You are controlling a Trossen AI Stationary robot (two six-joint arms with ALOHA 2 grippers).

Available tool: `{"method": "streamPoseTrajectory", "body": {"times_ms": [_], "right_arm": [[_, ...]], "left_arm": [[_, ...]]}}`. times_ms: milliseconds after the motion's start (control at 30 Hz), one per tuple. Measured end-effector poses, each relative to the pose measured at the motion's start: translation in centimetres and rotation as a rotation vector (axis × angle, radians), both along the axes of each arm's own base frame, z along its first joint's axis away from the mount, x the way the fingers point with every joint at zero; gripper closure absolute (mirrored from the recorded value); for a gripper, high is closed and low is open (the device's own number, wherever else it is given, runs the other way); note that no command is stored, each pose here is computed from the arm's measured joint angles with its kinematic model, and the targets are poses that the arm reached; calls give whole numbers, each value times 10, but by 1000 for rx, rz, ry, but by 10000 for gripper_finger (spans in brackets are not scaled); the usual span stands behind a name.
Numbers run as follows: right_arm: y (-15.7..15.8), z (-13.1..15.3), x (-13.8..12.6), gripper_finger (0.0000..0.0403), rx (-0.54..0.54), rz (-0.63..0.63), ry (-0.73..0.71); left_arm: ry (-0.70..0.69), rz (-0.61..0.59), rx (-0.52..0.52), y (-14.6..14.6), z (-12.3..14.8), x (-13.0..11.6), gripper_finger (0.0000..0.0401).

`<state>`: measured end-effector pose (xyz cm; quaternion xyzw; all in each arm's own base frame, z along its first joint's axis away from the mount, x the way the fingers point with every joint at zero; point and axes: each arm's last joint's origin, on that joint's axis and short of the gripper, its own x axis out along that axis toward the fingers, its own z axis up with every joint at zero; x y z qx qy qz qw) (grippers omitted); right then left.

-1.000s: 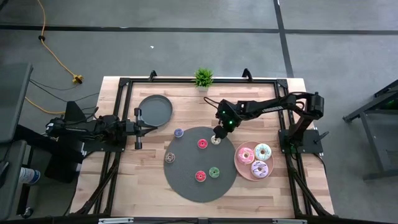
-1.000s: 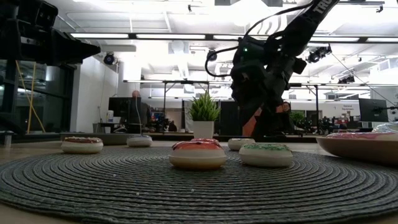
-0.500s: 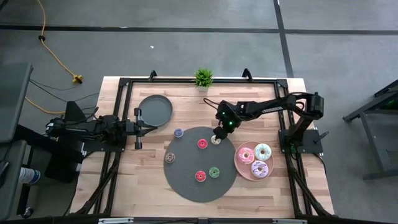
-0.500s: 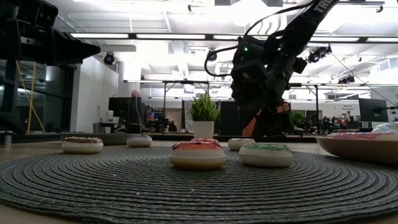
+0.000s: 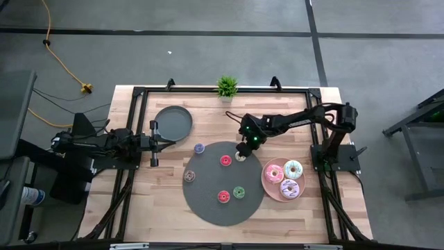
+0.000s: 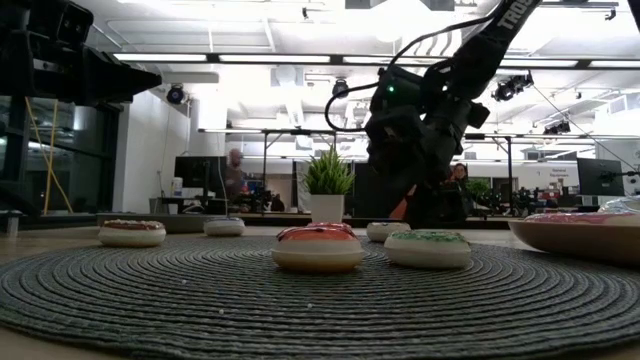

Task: Pick & Place donuts
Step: Put the small white donut on the gray plate

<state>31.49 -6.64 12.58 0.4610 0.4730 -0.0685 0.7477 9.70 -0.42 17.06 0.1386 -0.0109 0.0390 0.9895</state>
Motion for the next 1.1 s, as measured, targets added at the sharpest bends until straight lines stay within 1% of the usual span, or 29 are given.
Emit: {"method": "streamPoseTrajectory", "body": {"times_ms": [133, 233, 533, 733, 900, 1100], "right_arm": [[0, -1, 1, 206, 5, 9, -5], [0, -1, 1, 224, 3, 8, -2], [0, -2, 0, 316, -3, 12, 0], [0, -1, 1, 360, -11, 23, -8], [0, 1, 3, 379, 4, 37, -52], [1, 9, 4, 383, 16, 44, -89]], "left_arm": [[0, 0, 0, 0, 0, 0, 401], [0, 0, 0, 0, 0, 0, 401], [0, 0, 0, 0, 0, 0, 401], [0, 1, 0, 0, 0, 0, 401], [0, 1, 0, 0, 0, 0, 401], [0, 1, 0, 0, 0, 0, 401]]}}
